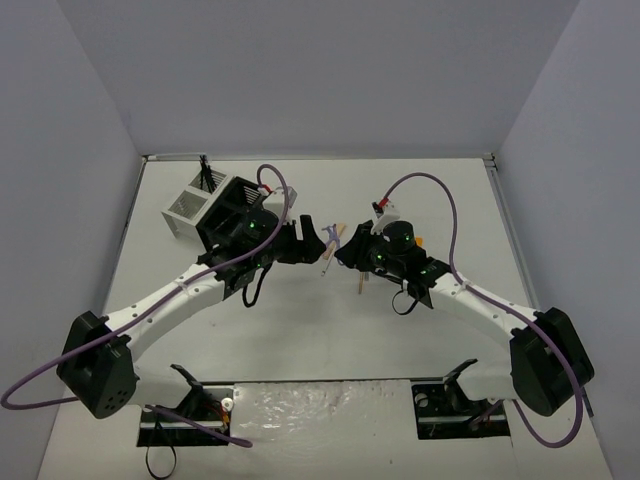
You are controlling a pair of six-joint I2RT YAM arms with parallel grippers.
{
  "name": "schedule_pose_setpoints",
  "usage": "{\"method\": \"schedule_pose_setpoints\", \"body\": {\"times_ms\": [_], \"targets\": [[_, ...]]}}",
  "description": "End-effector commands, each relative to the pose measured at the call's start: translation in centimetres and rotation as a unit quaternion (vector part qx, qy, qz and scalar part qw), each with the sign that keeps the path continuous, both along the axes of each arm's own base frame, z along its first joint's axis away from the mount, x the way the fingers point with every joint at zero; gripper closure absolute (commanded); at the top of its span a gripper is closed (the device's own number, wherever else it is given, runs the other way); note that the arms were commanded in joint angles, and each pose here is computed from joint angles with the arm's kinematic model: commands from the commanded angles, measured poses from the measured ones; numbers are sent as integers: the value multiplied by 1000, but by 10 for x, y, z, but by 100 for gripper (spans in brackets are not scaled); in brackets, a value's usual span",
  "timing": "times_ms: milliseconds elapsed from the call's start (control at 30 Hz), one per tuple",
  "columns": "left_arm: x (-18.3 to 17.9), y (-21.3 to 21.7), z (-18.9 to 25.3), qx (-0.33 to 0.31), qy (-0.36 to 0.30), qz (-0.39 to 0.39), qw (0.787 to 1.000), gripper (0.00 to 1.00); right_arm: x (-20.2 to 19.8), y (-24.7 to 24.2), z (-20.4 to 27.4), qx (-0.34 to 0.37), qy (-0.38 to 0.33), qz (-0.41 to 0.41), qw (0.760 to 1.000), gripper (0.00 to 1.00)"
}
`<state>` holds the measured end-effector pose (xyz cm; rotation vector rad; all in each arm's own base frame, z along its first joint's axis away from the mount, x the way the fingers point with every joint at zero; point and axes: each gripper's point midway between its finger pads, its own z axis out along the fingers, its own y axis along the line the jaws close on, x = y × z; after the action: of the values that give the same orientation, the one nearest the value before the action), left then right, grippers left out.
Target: Organize the makeup
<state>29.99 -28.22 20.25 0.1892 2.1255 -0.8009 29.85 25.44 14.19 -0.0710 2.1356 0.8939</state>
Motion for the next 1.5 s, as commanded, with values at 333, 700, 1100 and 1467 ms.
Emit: {"method": "schedule_pose_setpoints", "body": {"times_ms": [333,700,1100,1467], "targets": [[10,-33,35,-65,-53,-12,996,53,3,19,39,90,-28,7,996,100],[10,-38,37,-73,-56,-10,996,70,1,24,38,105,-22,14,994,100],[8,-36,39,-67,-56,-12,996,100,2,24,40,106,-25,12,994,91],[14,21,70,58,-86,40,994,100,7,-5,46,23,-47,-18,998,6]]}}
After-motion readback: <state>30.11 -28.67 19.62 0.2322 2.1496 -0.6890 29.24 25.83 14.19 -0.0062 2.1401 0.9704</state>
